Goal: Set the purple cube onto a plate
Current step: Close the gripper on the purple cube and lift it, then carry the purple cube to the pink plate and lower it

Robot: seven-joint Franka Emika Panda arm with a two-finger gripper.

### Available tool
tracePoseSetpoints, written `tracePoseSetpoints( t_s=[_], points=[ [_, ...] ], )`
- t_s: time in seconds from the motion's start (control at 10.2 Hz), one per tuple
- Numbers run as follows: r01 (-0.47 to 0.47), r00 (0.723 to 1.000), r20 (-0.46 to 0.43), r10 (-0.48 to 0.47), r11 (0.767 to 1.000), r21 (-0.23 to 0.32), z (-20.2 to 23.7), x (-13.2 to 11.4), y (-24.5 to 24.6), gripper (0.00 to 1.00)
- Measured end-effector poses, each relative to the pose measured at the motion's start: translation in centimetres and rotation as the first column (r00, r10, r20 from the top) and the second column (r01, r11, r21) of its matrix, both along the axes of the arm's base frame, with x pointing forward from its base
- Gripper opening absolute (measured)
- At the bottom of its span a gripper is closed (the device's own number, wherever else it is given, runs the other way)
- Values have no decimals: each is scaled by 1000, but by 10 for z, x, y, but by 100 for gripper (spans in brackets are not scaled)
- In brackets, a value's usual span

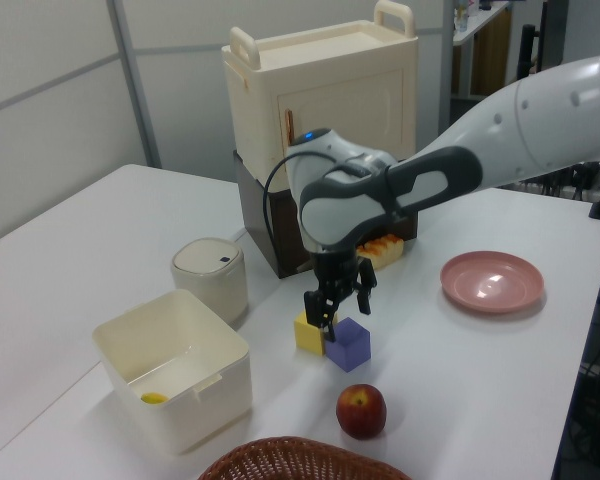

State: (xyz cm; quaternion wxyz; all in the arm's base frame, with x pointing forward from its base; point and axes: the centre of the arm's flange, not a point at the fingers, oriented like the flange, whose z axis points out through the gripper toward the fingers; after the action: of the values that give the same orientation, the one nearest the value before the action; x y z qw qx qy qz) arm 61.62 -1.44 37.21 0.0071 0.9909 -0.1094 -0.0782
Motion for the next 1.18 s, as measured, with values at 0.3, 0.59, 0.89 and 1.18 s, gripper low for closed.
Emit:
tracePoseSetpoints(
  t_s=[0.3,0.59,0.89,1.18],
  points=[
    [30,999,-14,-30,999,-21,-32,8,-1,100],
    [11,1000,-26,-12,998,-54,-41,10,-4,68],
    [-48,997,-69,45,998,-41,4,18,-5,59],
    [-64,994,-87,62,998,-17,65,5,-67,59]
  ],
)
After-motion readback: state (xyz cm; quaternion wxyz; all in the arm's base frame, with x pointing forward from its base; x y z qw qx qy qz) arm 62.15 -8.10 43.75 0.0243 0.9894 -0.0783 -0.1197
